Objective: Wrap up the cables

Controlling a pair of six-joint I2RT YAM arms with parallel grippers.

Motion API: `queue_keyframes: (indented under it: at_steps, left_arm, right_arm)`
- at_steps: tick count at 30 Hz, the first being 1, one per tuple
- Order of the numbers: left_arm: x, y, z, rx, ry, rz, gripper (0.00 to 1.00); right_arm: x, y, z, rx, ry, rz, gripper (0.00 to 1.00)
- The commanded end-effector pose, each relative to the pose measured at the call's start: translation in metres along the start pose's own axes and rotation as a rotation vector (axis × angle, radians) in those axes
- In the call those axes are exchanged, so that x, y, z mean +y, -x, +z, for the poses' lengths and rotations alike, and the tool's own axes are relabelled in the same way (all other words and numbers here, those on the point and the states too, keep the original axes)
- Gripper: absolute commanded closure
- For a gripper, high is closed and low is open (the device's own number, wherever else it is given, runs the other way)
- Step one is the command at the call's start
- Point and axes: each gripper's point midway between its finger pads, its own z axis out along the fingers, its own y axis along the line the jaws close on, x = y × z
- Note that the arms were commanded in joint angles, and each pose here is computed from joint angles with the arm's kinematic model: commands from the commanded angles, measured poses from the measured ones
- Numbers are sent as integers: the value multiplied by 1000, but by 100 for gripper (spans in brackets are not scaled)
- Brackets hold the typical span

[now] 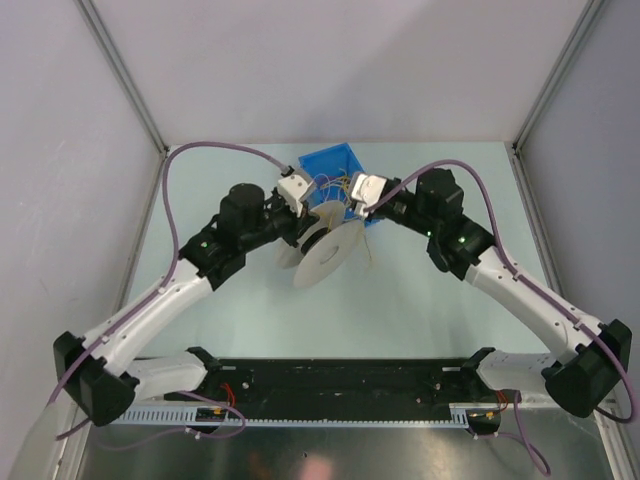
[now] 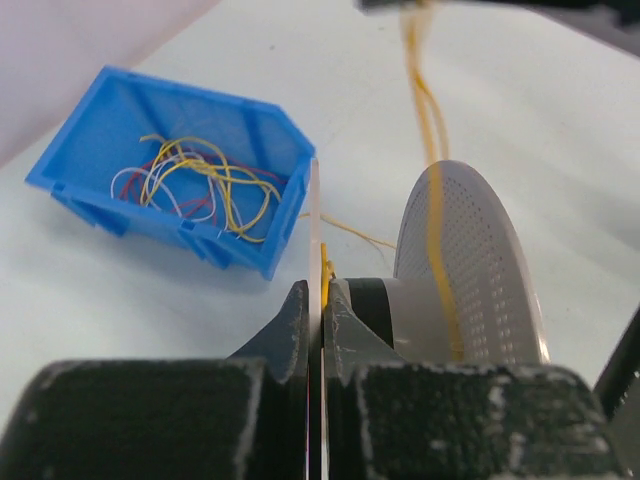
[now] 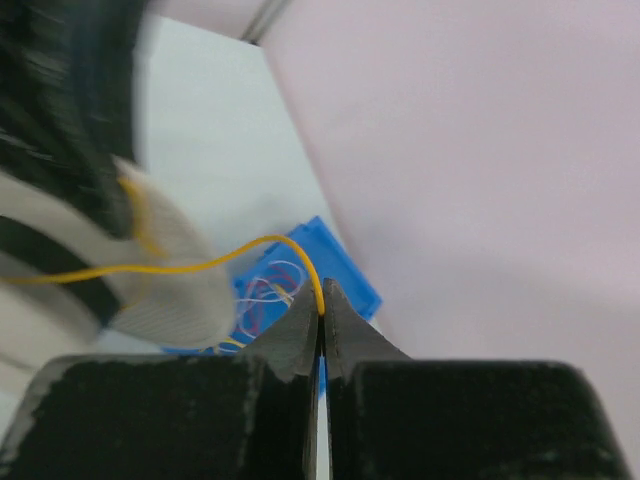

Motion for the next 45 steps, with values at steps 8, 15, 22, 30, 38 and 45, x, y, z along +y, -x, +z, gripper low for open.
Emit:
queue_keyframes:
  at_steps: [8, 15, 22, 30, 38, 45]
  left_arm:
    - [-49, 100, -78, -352, -300, 205, 100]
    - [-41, 191, -115, -513, -255, 120, 100]
    - [-1, 274, -136, -669, -43, -27, 100]
    - [17, 323, -176, -821, 45, -212, 100]
    - [46, 320, -195, -878, 200, -368, 100]
    - [62, 311, -195, -891, 280, -463, 100]
  right_arm:
    - [-77, -50, -28, 99, -182, 122, 100]
    - [-60, -86, -38, 189, -122, 292, 82]
    - [-38, -88, -53, 202, -55, 473, 11]
    - [-22, -69, -64, 141, -32, 554, 1]
    - [4, -64, -46, 83, 98, 583, 1]
    - [24, -58, -3, 15, 101, 539, 1]
